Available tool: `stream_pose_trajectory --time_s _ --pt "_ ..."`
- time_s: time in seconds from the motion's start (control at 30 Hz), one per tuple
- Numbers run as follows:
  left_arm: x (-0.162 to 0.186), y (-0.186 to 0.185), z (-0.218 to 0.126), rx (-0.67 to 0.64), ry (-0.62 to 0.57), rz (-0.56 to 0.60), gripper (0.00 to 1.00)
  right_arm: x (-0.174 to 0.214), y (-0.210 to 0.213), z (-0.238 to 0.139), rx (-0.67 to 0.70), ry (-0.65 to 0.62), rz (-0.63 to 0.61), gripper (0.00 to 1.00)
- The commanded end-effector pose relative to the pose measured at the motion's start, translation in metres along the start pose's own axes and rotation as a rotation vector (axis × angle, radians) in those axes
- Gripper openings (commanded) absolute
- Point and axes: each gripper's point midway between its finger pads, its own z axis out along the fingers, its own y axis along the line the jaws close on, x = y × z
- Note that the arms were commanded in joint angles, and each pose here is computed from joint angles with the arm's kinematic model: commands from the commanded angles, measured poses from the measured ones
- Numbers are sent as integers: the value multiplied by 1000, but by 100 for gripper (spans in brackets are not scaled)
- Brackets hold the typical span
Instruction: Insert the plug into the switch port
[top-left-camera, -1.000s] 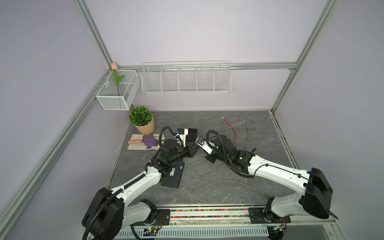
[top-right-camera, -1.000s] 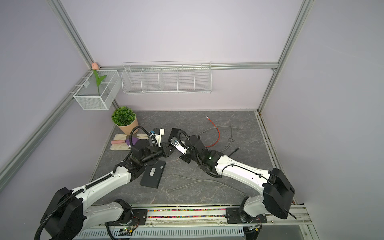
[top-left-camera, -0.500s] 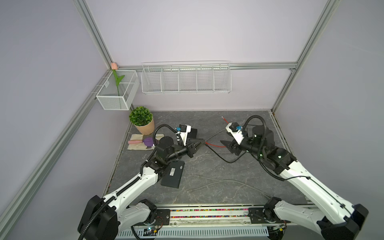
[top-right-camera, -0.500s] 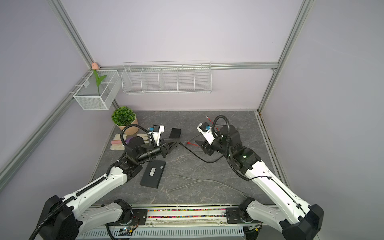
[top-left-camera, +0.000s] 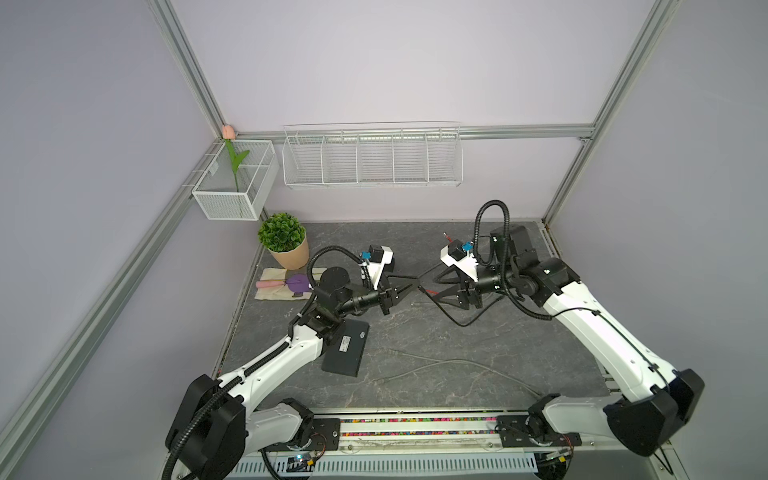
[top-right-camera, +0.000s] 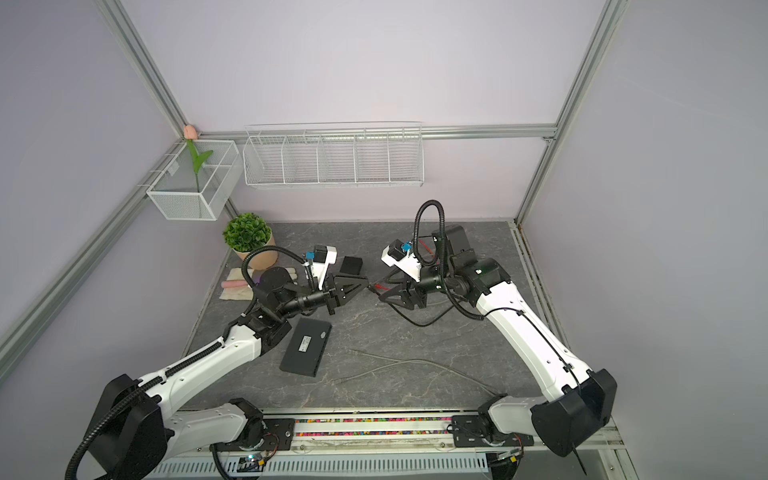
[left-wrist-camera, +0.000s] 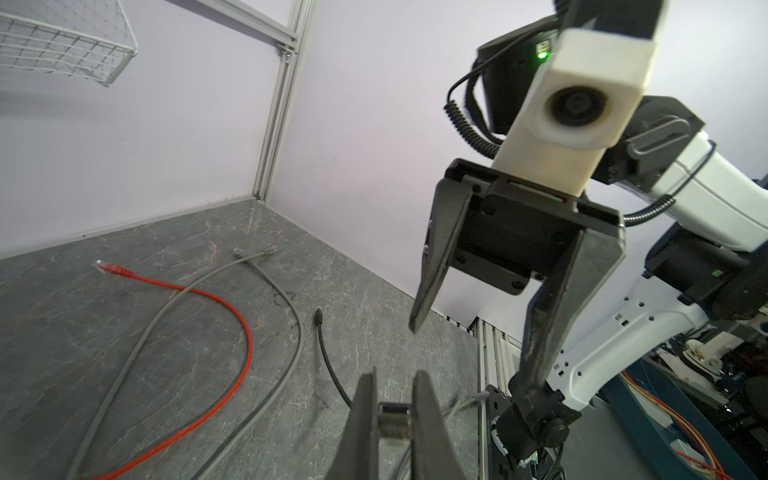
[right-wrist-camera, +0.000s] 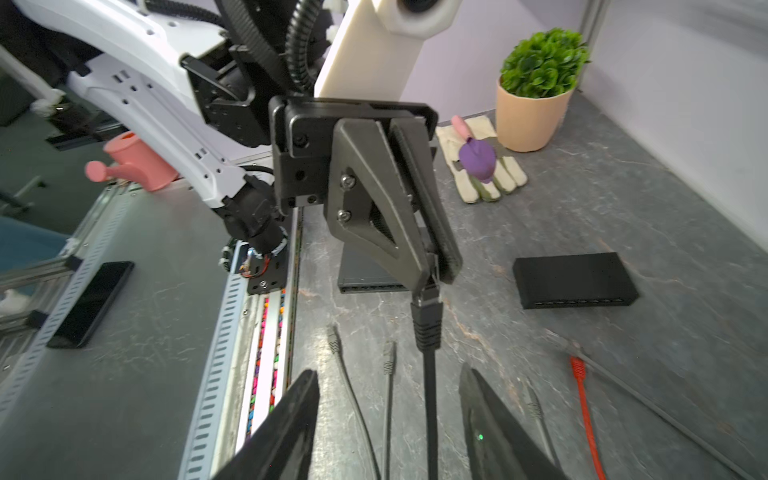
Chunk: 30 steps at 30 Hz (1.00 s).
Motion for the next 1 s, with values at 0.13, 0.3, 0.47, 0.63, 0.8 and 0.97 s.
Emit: stream_pose_trajectory --time_s 0.13,0.3,0.47,0.63,0.8,0.97 --pt "-26 -24 3 129 -33 104 0 -2 16 -3 -125 -20 15 89" --pt "-24 -24 4 155 -25 104 0 -5 13 -4 -154 -29 19 94" --pt "-26 -31 3 205 -20 100 0 -2 2 1 -145 5 34 84" --pt "-26 -33 2 216 -10 96 0 3 1 3 -149 15 30 75" --pt "-27 -33 2 210 -7 95 0 7 1 4 -133 24 25 67" --pt "-27 -32 3 211 -3 93 0 12 -1 10 -133 46 30 56"
